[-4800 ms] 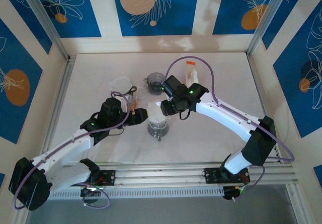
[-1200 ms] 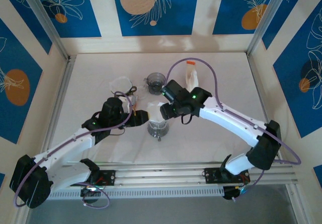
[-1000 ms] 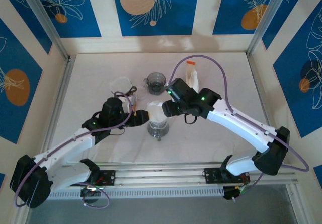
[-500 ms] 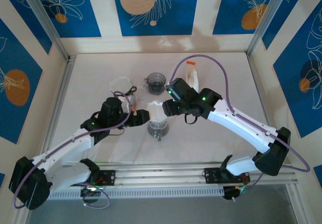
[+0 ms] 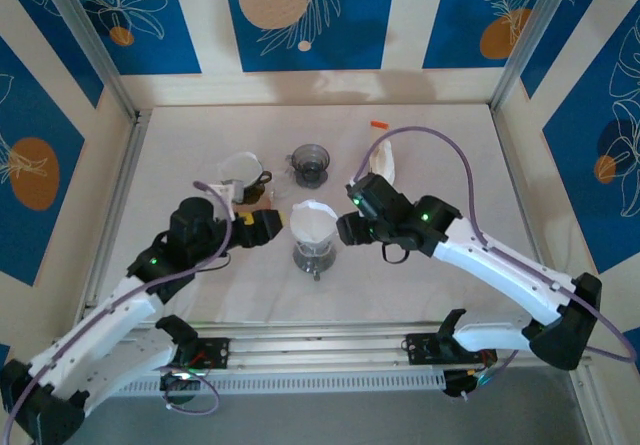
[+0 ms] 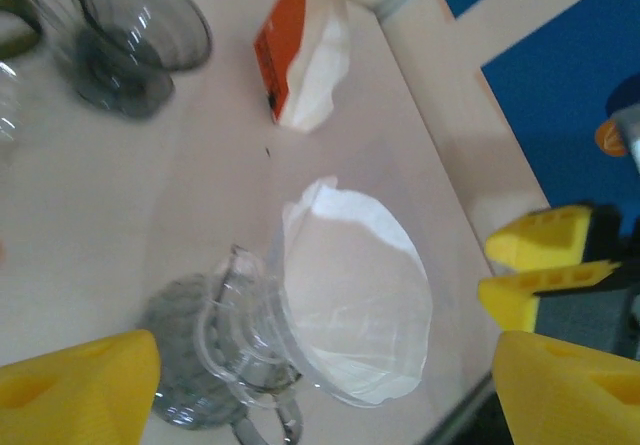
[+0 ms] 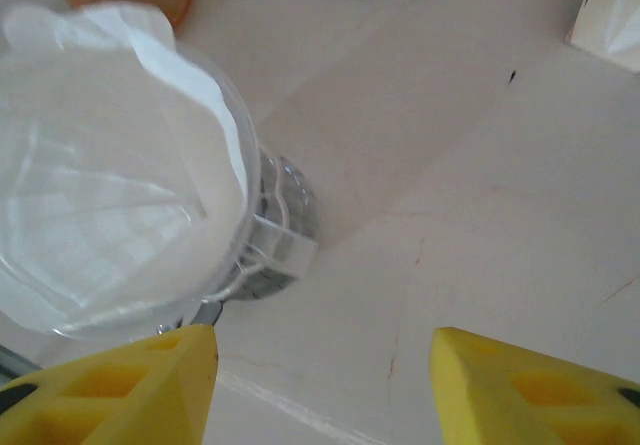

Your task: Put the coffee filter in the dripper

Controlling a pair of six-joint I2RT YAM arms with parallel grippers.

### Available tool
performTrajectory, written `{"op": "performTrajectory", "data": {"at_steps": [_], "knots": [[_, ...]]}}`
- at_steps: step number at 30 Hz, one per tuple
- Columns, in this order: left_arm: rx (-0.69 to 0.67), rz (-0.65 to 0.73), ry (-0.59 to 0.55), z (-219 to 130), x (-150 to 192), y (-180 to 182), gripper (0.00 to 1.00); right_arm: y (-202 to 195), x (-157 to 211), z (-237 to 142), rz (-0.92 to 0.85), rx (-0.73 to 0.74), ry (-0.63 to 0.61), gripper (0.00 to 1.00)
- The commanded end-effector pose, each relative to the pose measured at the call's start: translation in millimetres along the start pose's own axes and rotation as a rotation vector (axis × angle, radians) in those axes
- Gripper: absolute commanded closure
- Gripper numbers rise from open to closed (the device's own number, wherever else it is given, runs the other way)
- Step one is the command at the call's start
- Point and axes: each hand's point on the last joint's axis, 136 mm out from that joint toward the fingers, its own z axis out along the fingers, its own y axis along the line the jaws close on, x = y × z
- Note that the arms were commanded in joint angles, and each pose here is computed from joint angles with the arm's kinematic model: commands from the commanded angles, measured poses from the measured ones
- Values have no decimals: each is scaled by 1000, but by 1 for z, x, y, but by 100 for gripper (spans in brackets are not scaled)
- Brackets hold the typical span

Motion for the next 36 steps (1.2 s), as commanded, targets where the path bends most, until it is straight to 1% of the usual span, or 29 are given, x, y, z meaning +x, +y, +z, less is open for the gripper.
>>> {"op": "performTrajectory", "data": {"at_steps": [1, 6, 10, 15, 17, 22, 25, 29, 32, 33, 36], "knots": [[-128, 70, -114, -25, -15, 20, 10, -1, 19, 5, 38, -46, -5, 41], [-199, 81, -175, -45, -11, 39, 4, 5, 59, 32, 56, -147, 36, 40], [-233, 56, -160, -46, 2, 54, 1, 4, 75, 54, 94, -149, 77, 40], [-289, 31, -114, -41, 17, 71, 1, -9, 67, 63, 116, -100, 71, 39], [-284, 26, -103, -39, 23, 74, 2, -19, 64, 65, 153, -91, 70, 40], [-296, -5, -72, -33, 37, 84, 3, -32, 60, 75, 254, -136, 78, 42], [-294, 1, -70, -33, 37, 84, 3, -38, 43, 76, 274, -151, 57, 42], [-297, 26, -89, -37, 28, 80, 3, -44, 4, 74, 265, -165, 4, 43], [-288, 43, -93, -37, 26, 76, 3, -48, -26, 77, 276, -184, -9, 45], [-278, 50, -87, -36, 27, 75, 3, -49, -36, 79, 278, -191, -11, 46], [-237, 53, -30, -25, 39, 73, 10, -52, -56, 91, 284, -191, -2, 47]]}}
